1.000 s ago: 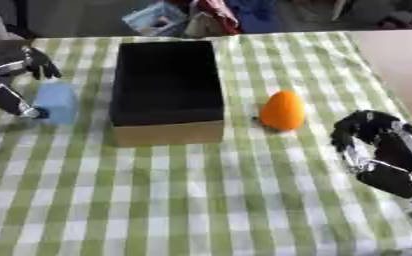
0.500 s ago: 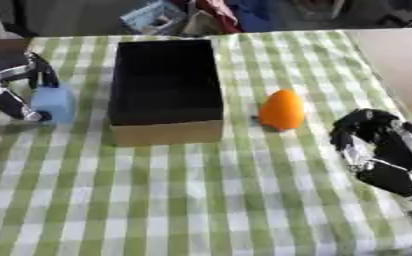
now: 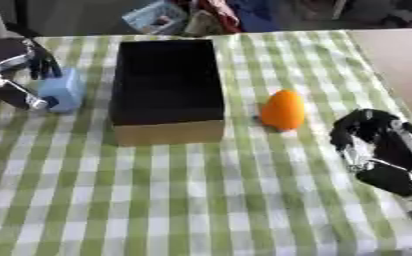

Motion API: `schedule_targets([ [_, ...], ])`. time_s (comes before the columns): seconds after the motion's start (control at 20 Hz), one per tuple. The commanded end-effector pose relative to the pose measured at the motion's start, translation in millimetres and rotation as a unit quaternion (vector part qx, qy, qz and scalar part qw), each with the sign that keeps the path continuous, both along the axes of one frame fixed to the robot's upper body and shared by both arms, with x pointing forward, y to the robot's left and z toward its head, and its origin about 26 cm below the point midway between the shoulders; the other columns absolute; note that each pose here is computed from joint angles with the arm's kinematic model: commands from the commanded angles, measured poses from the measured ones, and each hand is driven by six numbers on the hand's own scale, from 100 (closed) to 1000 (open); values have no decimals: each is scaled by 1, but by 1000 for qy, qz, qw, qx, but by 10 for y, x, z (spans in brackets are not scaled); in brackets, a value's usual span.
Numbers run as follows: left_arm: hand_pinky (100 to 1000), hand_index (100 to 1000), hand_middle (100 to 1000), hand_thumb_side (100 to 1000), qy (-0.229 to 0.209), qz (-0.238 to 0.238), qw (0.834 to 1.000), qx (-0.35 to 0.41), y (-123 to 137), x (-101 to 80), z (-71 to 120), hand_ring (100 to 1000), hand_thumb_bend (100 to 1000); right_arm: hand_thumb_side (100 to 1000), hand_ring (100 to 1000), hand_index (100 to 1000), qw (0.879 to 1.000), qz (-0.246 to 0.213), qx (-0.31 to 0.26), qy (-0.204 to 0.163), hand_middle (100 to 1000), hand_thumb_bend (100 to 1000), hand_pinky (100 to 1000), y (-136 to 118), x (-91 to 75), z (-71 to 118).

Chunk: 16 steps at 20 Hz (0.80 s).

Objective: Pick up objects on the table and place them in the box.

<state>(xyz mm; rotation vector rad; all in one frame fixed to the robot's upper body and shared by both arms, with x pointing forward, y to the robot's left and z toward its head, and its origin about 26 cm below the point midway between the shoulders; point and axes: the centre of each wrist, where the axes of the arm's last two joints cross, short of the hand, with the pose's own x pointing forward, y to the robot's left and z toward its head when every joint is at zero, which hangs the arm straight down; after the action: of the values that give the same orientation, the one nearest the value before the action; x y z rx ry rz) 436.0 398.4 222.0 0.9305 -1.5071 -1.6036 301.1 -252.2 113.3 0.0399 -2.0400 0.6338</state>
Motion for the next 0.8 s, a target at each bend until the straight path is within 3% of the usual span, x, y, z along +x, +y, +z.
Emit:
schedule_targets([
  [0.05, 610, 590, 435, 102, -44, -9, 999, -4, 25, -56, 377, 447, 430, 193, 523, 634, 1000, 3, -7, -9, 525, 100, 672, -37, 10, 63],
  [0.5, 614, 588, 432, 100, -98, -110, 989, -23, -491, -105, 815, 446, 437, 192, 523, 634, 1000, 4, -8, -6, 525, 100, 672, -38, 7, 47],
  [0.8, 615, 591, 436, 100, -96, -172, 980, -12, -881, -83, 856, 451, 443, 192, 523, 634, 1000, 9, -9, -6, 525, 100, 672, -24, 11, 49],
])
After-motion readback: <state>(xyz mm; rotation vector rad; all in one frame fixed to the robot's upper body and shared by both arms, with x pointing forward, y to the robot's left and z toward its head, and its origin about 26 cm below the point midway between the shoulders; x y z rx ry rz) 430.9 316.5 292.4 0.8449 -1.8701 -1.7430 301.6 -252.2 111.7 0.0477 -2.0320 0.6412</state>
